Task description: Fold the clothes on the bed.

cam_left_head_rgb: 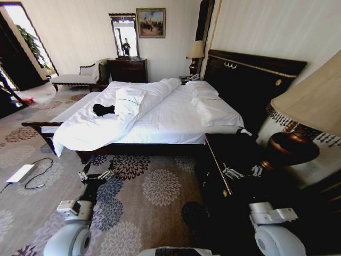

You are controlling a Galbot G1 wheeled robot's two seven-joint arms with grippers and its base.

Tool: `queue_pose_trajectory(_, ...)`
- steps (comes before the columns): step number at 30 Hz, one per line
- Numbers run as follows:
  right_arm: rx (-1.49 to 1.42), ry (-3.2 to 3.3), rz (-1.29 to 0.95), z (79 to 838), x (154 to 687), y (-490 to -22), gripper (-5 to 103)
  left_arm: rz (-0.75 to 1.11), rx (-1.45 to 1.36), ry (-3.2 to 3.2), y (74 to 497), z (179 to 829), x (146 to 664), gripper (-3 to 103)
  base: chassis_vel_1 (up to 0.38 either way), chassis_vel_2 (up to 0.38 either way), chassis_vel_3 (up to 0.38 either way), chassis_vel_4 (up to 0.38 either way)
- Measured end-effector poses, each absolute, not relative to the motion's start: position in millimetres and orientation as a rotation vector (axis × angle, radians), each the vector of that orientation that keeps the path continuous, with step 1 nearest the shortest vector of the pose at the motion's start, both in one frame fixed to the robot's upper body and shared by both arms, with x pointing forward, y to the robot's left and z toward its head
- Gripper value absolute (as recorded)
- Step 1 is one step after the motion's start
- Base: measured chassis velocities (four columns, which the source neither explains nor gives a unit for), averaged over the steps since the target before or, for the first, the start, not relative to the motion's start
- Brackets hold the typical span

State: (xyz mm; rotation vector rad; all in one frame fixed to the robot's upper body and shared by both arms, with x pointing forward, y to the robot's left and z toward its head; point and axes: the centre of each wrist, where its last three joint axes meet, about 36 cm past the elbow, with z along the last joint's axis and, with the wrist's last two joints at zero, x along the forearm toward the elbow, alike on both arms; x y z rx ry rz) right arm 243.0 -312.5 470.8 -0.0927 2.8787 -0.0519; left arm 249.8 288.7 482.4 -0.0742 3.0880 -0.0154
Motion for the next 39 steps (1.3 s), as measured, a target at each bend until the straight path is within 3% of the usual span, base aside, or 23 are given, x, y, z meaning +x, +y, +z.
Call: queue_pose_trajectory(39,-0.080,2.886,-0.050,471.4,234.3,-306.0,100,-0.018,-0.048,3.079,289.1,486.1,243.7,100,-0.003,0.002,0.004,-0.003)
